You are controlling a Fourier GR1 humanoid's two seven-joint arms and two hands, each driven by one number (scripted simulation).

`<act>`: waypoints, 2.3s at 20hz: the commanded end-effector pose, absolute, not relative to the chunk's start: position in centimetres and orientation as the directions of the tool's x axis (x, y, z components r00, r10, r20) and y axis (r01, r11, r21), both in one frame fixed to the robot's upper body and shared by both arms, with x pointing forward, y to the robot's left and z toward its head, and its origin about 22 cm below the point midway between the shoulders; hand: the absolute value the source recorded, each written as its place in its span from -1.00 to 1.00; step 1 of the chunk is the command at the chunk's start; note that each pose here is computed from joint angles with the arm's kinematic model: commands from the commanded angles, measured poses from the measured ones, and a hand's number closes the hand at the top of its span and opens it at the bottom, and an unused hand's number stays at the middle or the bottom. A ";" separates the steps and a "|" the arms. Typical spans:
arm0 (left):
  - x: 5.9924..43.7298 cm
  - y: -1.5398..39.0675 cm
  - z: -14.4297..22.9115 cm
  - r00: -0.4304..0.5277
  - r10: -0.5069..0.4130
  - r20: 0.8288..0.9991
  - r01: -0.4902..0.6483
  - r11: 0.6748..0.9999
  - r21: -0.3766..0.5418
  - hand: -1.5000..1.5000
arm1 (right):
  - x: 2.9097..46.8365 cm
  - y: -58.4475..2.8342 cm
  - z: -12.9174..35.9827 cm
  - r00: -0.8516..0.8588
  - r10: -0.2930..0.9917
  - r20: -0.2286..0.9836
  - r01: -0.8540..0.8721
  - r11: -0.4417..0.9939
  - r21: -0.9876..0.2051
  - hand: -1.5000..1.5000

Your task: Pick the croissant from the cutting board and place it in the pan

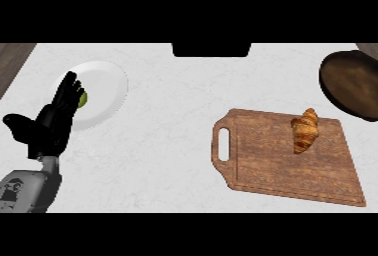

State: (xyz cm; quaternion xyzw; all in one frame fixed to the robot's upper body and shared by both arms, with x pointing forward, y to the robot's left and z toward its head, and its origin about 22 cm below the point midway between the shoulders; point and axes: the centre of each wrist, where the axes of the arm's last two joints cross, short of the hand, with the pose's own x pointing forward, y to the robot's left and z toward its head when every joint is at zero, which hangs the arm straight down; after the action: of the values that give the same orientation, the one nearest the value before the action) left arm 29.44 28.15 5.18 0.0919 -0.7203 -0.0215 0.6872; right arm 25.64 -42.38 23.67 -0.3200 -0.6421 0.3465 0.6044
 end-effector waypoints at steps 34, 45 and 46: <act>29.3 27.6 4.8 -0.056 -0.145 0.988 -0.120 0.983 0.137 0.00 | 31.4 -35.2 15.8 0.068 0.856 0.512 -0.354 0.500 -0.790 -1.00; 30.1 25.9 5.9 -0.035 -0.165 0.986 -0.100 0.982 0.161 0.00 | 32.7 -33.2 10.9 0.101 0.930 0.353 -0.406 0.363 -0.839 -1.00; 29.1 28.2 3.2 -0.043 -0.165 0.985 -0.113 0.981 0.160 0.00 | 32.8 -33.4 10.0 0.106 0.943 0.315 -0.429 0.329 -0.841 -1.00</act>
State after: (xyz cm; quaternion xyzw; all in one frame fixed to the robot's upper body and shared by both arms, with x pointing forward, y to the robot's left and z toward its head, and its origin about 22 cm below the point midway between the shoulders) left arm 29.65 27.29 4.82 0.0908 -0.7218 -0.0213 0.6858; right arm 33.09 -33.50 12.05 -0.2739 -0.4829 0.4684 0.6873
